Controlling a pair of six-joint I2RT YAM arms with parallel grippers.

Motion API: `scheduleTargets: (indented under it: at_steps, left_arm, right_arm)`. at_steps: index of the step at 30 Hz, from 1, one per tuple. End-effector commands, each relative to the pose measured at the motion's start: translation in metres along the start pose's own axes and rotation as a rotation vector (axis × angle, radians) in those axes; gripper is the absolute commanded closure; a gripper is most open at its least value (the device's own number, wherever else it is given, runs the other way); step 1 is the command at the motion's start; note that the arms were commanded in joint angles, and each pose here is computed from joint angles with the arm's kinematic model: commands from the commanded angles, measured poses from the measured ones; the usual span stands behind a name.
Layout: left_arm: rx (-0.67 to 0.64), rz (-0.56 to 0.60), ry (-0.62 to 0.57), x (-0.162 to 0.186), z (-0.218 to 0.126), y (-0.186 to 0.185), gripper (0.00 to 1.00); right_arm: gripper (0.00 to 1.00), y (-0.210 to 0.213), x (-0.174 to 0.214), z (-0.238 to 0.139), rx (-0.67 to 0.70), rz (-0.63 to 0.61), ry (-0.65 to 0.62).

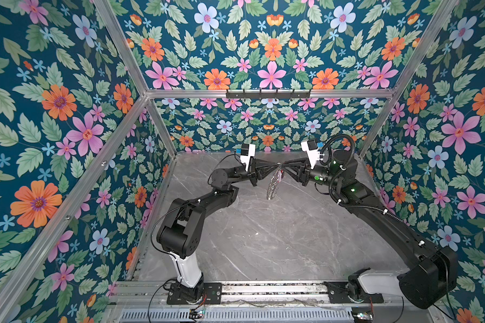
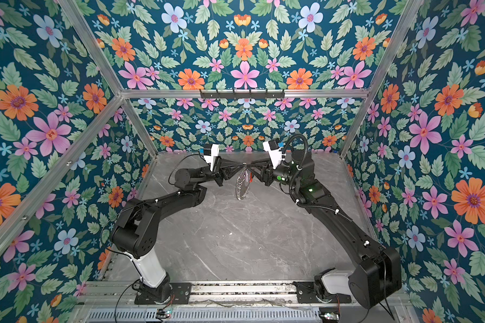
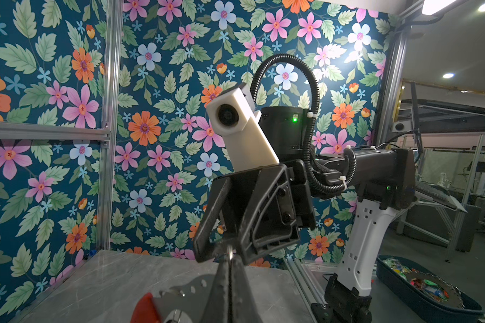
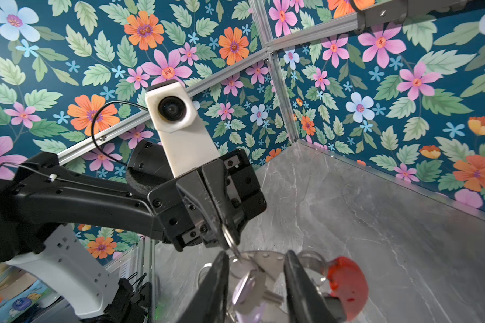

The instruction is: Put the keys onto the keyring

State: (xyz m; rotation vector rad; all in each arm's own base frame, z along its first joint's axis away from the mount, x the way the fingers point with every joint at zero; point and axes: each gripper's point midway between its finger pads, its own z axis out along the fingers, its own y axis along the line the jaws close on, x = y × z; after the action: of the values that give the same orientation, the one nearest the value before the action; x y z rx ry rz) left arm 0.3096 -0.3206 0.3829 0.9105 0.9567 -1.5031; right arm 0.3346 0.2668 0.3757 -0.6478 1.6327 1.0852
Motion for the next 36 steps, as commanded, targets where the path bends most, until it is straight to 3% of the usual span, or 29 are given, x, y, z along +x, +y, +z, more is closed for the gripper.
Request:
scheduleTargets:
  at_steps: [1, 5, 11, 16, 20, 22, 27, 36]
  left_arm:
    - [0.021, 0.032, -0.023, -0.008, 0.001, -0.006, 1.0]
    - [0.026, 0.025, -0.022, -0.007, 0.003, -0.007, 1.0]
    - [0.03, 0.023, -0.017, -0.006, 0.003, -0.008, 1.0]
    - [0.036, 0.023, 0.013, 0.0, 0.003, -0.007, 0.99]
    - [0.018, 0.058, 0.087, 0.015, -0.001, -0.003, 0.77]
    - [-0.035, 0.094, 0.143, 0.026, -0.005, 0.004, 0.74]
    - [-0.14, 0.155, 0.331, 0.05, -0.012, 0.021, 0.74]
    - [-0.077, 0.14, 0.328, 0.046, -0.006, 0.014, 0.86]
  right_arm:
    - [0.65, 0.005, -0.002, 0.004, -0.04, -0.008, 0.007]
    - [0.7, 0.008, -0.002, 0.009, -0.078, 0.015, 0.017]
    - [1.0, 0.012, -0.003, 0.009, -0.087, 0.006, 0.014]
    - [1.0, 0.012, -0.002, 0.005, -0.067, -0.016, 0.023]
    - [1.0, 0.006, 0.005, 0.001, -0.016, -0.051, 0.061]
    - [1.0, 0.001, 0.012, 0.001, 0.013, -0.065, 0.095]
    - [1.0, -0.003, 0.03, 0.004, 0.058, -0.107, 0.175]
    - [1.0, 0.003, 0.036, 0.008, 0.04, -0.129, 0.198]
